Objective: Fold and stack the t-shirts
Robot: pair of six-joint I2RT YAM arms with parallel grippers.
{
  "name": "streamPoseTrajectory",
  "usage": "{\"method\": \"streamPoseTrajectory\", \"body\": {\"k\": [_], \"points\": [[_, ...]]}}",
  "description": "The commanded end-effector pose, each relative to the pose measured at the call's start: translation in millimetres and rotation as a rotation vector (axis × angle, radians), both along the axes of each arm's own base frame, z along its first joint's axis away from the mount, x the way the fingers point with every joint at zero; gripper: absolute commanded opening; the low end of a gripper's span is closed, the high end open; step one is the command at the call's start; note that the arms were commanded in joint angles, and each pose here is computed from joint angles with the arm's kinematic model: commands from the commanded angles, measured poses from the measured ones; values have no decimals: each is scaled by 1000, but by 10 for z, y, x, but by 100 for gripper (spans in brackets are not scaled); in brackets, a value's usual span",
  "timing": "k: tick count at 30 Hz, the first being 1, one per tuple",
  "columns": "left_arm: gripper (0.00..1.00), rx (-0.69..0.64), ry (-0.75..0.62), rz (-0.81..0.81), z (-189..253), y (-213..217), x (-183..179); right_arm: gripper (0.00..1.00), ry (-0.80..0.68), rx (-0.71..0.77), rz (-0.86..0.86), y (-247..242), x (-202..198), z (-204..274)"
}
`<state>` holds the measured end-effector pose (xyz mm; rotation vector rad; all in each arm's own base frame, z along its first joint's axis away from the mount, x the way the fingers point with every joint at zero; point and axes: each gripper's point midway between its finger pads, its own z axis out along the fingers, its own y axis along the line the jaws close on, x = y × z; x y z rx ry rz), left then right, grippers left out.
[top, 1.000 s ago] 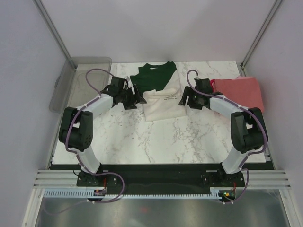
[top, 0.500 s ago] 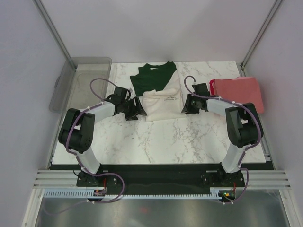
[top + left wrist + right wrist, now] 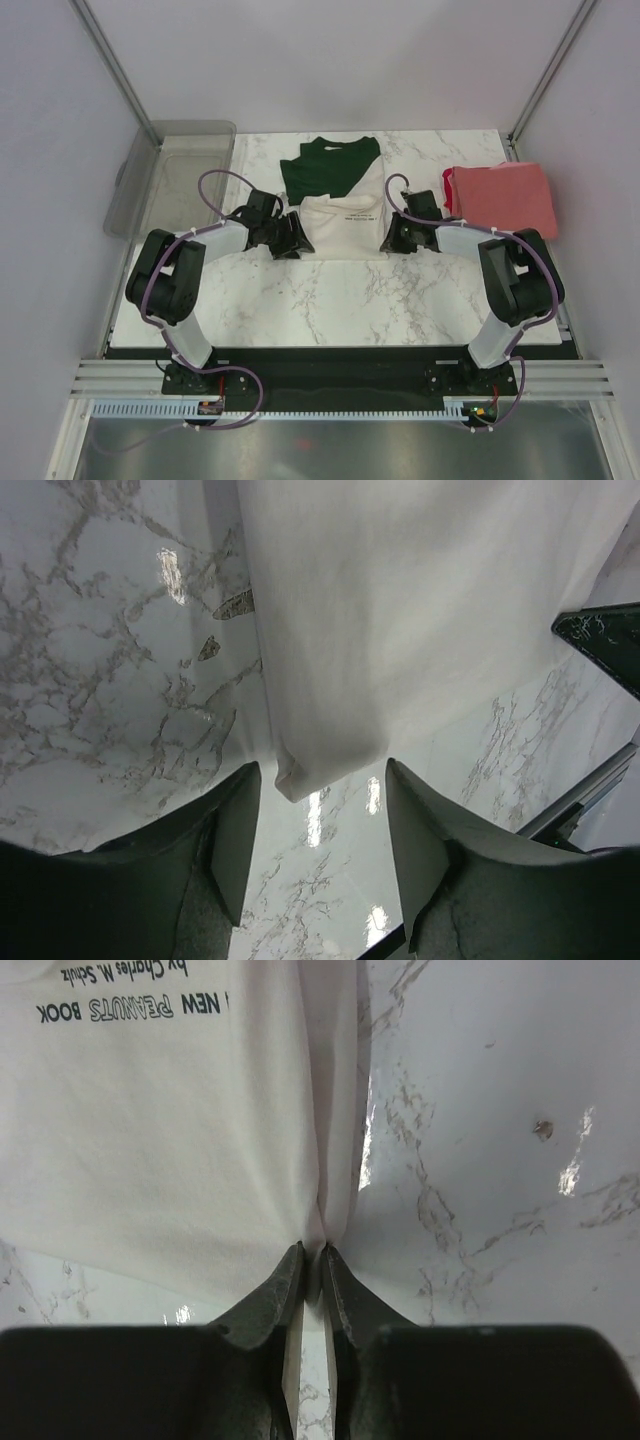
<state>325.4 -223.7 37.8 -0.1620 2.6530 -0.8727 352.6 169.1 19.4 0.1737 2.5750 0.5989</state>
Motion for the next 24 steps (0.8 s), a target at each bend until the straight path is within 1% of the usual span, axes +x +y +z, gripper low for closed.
{"method": "streamPoseTrajectory", "body": {"k": [1,5,6,8,10,12,14,16,21,24], "points": [[59,-21,-29,-7,23,-50,62,20,38,-15,2,-3,-176,-46],[54,-12,-24,-4,-19,-33,64,20,40,-14,6,19,-199,-44],[49,-11,-12,-5,-55,-31,45,21,39,-14,3,26,-202,-42],[49,-10,-2,-10,-82,-34,6,26,35,-13,6,36,-218,-29],[50,5,-4,-1,-101,8,-28,38,35,-21,-1,9,-235,-37],[56,21,-13,5,-98,56,-68,43,23,-26,-6,-7,-242,-2],[60,47,-15,14,-110,112,-83,48,11,-30,-8,-23,-245,37],[60,56,-13,13,-115,134,-109,53,10,-40,-9,-44,-262,42],[55,49,4,6,-155,115,-136,54,22,-42,-2,-54,-330,29],[53,53,3,7,-169,125,-141,54,39,-50,7,-48,-375,-40]]}}
